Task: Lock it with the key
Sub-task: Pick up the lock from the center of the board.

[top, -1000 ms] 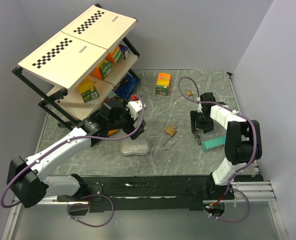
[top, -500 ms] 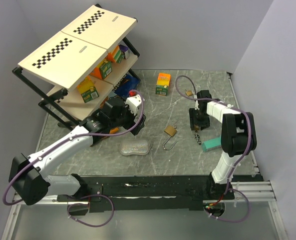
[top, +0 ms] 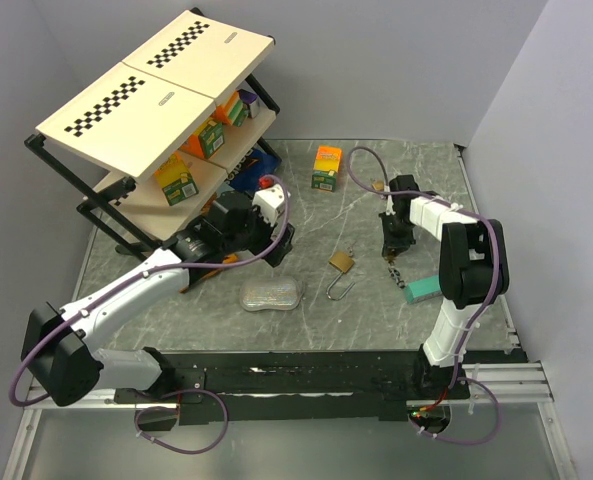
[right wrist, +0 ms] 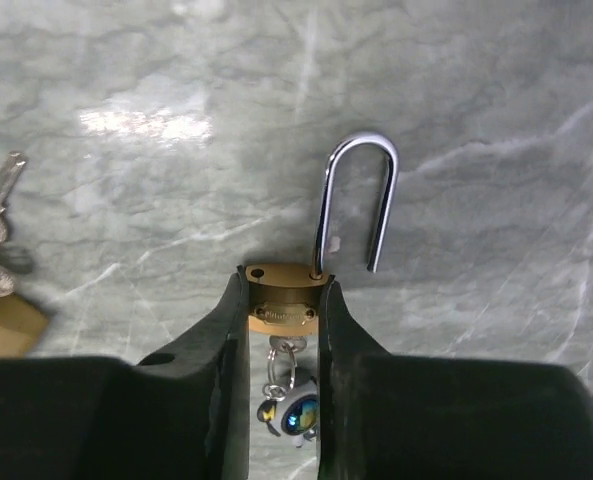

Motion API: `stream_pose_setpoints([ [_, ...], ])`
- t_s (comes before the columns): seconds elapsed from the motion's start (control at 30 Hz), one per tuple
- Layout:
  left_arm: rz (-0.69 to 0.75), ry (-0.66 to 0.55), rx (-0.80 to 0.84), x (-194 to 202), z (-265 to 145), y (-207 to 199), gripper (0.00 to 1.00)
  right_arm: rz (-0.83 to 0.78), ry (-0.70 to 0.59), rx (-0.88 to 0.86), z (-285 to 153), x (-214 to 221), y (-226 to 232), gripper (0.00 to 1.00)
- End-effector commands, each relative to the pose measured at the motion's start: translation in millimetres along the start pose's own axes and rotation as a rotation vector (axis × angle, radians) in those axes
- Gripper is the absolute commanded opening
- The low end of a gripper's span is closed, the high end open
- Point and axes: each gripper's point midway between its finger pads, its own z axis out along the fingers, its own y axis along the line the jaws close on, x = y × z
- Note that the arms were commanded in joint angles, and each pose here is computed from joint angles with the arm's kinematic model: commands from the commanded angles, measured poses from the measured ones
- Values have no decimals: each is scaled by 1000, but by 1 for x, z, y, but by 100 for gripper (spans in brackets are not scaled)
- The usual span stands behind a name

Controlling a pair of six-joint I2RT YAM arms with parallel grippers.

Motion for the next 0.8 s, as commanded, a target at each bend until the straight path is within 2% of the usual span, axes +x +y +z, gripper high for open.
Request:
stream_pose_setpoints([
  [0.0,-59,-97,67,-26,-9,-15,96,-81,-35,-113,-18,-16,19,0],
  [0.17,-12,-116,252,-34,-23,-41,96,-262,-176,-304,-83,-27,47,0],
  [0.3,8,-210,302,-51,-33,-45,96,-498,-258,-509,-143,-11,74,0],
  [0.33,53,-233,301,-53,-34,-45,96,-526,-238,-539,-152,1,77,0],
  [0.43,240,-271,372,-47,-40,-54,96,-669,-304,-640,-188,15,89,0],
  [0.47,276,-285,410,-43,-45,-60,96,-691,-284,-686,-201,29,92,0],
  [0.6,452,-364,502,-40,-57,-76,96,-856,-359,-787,-244,62,109,0],
  [0.73,593,-428,570,-37,-61,-92,99,-991,-350,-805,-259,94,125,0],
  [0.77,594,-426,585,-38,-58,-96,96,-1030,-333,-801,-257,104,130,0],
])
